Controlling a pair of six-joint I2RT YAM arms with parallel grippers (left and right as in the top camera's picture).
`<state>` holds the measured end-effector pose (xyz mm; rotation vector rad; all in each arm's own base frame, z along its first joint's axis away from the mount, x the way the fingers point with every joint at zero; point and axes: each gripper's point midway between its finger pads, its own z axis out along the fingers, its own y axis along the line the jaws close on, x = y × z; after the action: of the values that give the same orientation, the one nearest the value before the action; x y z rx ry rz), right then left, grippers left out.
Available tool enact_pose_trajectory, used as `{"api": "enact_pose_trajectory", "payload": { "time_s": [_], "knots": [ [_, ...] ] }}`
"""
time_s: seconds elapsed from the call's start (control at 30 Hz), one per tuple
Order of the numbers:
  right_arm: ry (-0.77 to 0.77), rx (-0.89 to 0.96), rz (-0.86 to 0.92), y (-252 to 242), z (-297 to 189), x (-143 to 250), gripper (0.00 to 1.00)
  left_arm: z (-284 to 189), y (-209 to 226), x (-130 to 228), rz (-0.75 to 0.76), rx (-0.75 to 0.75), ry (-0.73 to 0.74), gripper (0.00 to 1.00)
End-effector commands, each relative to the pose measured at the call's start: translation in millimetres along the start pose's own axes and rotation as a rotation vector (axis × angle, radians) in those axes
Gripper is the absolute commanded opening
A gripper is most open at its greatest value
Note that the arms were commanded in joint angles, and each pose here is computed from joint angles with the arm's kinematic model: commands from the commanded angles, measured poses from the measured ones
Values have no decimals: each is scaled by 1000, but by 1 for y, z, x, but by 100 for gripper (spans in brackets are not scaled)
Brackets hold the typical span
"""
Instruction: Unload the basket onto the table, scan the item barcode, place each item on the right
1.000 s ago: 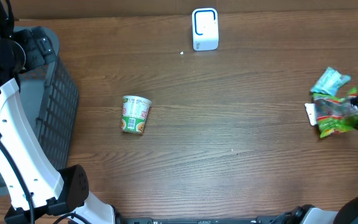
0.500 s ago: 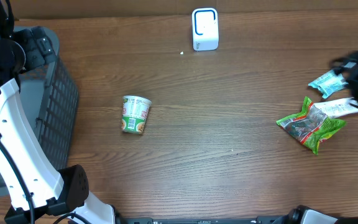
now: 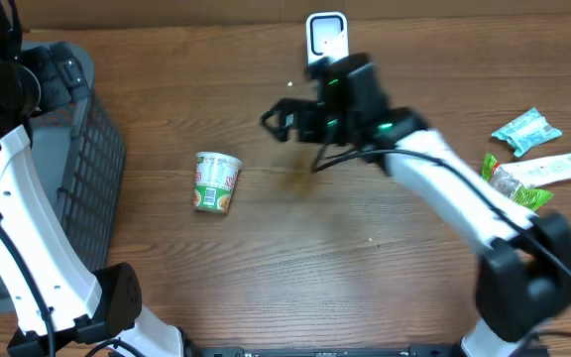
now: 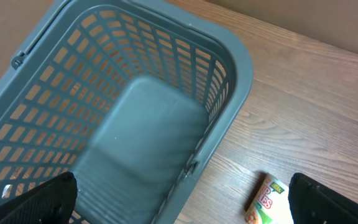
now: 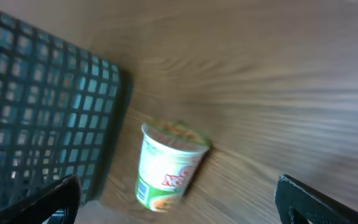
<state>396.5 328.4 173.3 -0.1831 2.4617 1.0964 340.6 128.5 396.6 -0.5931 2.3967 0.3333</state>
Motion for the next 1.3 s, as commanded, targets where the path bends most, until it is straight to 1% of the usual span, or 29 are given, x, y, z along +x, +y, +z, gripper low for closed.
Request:
{"api": "enact_pose_trajectory", "payload": {
  "time_s": [0.0,0.2,0.3,0.47,0.53,0.7,0.8,0.97,1.03,1.07,1.1,1.13,1.27],
  "knots": [
    [38,-17,68,8,41,20,100,0,-1,-1,16,2,-2,100],
    [84,-78,17,13,93,49,100,0,-1,-1,16,2,-2,100],
    [99,-97,16,14,108,60,100,0,-1,-1,16,2,-2,100],
    [88,-124,65,26,122,67,100,0,-1,-1,16,2,-2,100],
    [47,-59,149,16,134,69,100,0,-1,-1,16,2,-2,100],
    [-24,-30,207,7,155,71,100,0,-1,-1,16,2,-2,100],
    [-44,-2,268,-3,160,71,100,0,-1,-1,16,2,-2,100],
    [-60,14,268,-7,161,69,100,0,-1,-1,16,2,-2,100],
    [-51,19,270,-8,161,71,96,0,-1,-1,16,2,-2,100],
    [-44,15,271,-8,161,71,91,0,-1,-1,16,2,-2,100],
    [-41,12,273,-8,160,71,90,0,-1,-1,16,2,-2,99],
    [-27,3,264,-9,159,70,86,0,-1,-1,16,2,-2,100],
    [17,25,258,-29,145,62,86,0,-1,-1,16,2,-2,100]
  ]
}}
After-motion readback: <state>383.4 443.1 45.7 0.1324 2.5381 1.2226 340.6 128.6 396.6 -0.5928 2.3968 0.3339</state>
